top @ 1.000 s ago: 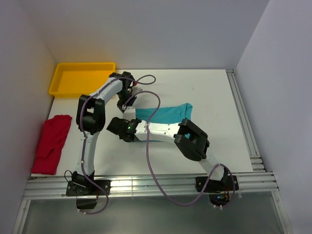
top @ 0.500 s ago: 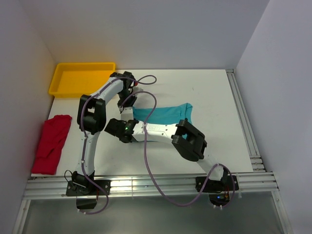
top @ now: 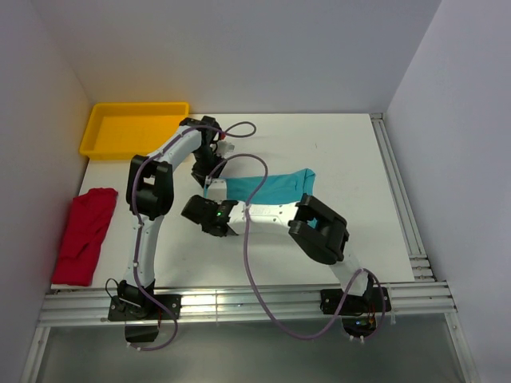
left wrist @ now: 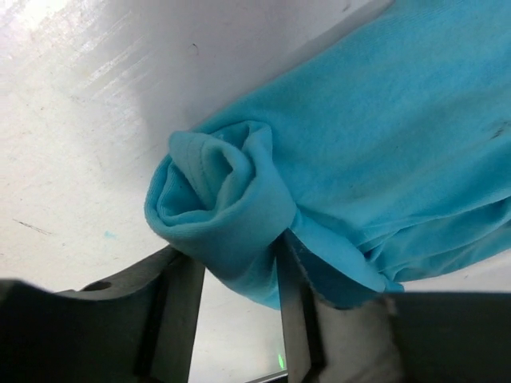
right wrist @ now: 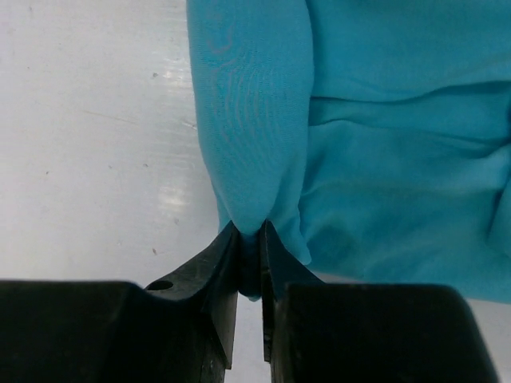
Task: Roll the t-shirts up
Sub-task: Roll the tshirt
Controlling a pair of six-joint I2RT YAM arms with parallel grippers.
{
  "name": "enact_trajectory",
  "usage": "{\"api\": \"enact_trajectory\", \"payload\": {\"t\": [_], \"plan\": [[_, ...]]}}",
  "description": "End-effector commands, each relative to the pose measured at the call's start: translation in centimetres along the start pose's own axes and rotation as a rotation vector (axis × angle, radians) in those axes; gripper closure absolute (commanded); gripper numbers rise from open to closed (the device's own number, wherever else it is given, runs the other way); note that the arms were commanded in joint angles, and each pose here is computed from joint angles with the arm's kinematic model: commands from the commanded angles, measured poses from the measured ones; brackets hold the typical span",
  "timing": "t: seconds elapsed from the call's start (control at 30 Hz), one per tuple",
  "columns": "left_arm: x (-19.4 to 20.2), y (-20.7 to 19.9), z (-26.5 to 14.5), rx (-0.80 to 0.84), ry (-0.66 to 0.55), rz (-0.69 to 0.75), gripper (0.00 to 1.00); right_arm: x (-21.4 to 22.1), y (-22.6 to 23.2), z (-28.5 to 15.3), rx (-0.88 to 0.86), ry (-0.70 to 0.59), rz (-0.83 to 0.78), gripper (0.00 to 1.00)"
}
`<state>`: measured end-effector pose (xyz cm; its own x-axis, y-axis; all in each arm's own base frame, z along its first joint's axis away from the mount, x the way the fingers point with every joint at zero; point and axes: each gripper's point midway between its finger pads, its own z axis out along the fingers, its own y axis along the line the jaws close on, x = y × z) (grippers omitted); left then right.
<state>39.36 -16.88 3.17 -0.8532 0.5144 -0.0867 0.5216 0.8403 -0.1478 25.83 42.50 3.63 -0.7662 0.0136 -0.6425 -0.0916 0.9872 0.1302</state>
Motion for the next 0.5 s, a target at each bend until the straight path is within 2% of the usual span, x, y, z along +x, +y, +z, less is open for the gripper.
{"api": "enact_trajectory", "payload": {"t": [0.0,0.13,0.17,0.23,0.3,0.47], "plan": [[-2.2,-0.4,-1.5,0.009,-0.088,0.016,0.55,-2.5,1.5,-2.2,-0.165,-0.012,0.174,0.89],[-3.2,-0.7,-2.3,0.02,-0.142,0.008,0.47,-2.4,-0.9,-2.3,-0.199,-0.018,0.299,0.92],[-3.5,-0.7,-2.4,0.019,-0.155,0.009,0.45,-3.6,-0.6,-3.1,-0.248,-0.034,0.347,0.92],[-3.9,-0.9,-2.8,0.03,-0.176,0.003,0.43,-2.5,-1.9,-2.7,-0.261,-0.007,0.406,0.92],[-4.5,-1.0,-3.1,0.037,-0.202,0.005,0.41,-3.5,-2.0,-3.1,-0.333,-0.007,0.486,0.92],[-6.6,-2.0,-5.5,0.102,-0.337,-0.018,0.31,-2.5,-3.4,-2.3,-0.403,0.033,0.624,0.94]]}}
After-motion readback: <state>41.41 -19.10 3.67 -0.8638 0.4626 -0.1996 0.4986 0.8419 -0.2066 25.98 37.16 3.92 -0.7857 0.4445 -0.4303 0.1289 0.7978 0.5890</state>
